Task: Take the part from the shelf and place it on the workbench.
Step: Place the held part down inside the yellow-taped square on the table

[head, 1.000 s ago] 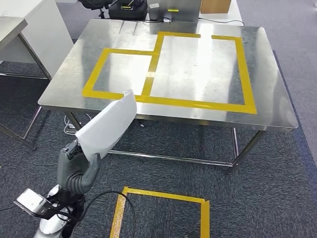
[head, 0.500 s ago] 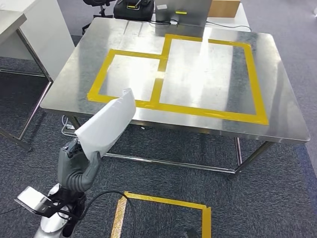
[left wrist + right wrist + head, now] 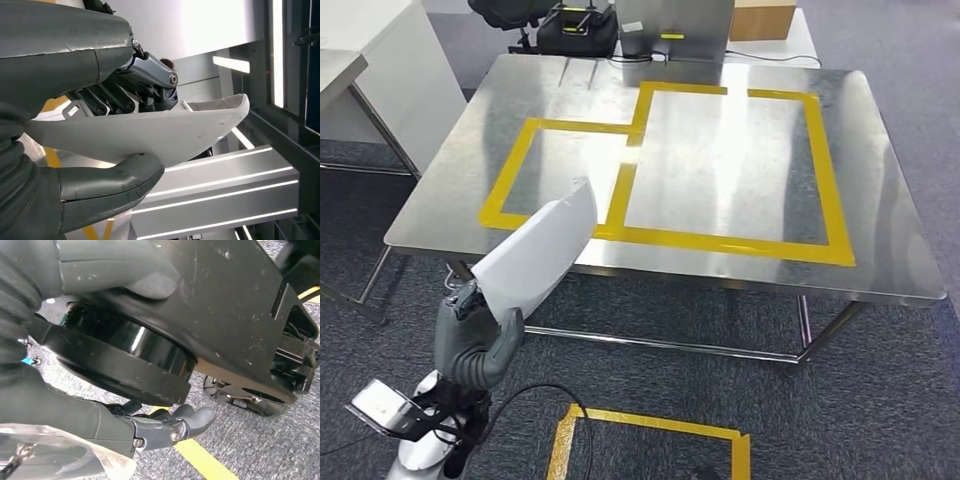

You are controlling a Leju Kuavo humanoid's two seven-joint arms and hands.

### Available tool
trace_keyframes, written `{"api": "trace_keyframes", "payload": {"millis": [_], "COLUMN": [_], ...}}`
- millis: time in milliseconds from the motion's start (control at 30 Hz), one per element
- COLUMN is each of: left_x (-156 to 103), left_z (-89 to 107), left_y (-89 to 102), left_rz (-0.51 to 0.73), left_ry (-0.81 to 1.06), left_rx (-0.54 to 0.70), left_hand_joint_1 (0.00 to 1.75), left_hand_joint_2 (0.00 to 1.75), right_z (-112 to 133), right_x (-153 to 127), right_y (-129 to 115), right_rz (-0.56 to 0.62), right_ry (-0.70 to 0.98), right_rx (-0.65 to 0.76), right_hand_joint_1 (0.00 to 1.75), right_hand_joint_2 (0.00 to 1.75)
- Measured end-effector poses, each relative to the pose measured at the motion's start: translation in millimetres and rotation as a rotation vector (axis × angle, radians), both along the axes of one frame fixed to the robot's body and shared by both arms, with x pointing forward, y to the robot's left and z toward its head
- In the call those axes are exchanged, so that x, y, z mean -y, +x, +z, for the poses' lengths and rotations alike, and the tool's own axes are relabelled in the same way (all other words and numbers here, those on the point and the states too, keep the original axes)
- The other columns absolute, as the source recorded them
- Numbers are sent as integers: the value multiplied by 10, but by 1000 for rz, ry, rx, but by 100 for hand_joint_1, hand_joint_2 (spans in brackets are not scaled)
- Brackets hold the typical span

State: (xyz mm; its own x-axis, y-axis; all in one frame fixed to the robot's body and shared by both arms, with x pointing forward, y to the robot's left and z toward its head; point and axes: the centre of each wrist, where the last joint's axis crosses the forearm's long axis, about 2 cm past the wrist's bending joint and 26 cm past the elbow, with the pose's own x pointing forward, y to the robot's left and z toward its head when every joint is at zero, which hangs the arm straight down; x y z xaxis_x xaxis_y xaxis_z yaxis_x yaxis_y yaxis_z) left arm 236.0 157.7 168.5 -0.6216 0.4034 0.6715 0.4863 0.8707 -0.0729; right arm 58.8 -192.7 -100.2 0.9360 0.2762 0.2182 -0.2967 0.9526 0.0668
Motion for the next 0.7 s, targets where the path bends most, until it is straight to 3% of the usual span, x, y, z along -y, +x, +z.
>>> {"api": "trace_keyframes", "payload": {"millis": [700], "left_x": [-25], "left_z": [1], "left_y": [2], "left_rz": [9], "left_ry": [11], "left_rx": [2], "left_hand_joint_1": [175], "left_hand_joint_2": [175], "right_z": [-1], "right_x": [20], "right_y": [18], "right_rz": [-44], "right_ry": [2], "right_rx": [-2], "right_hand_joint_1": [0], "right_hand_joint_2": [175]}}
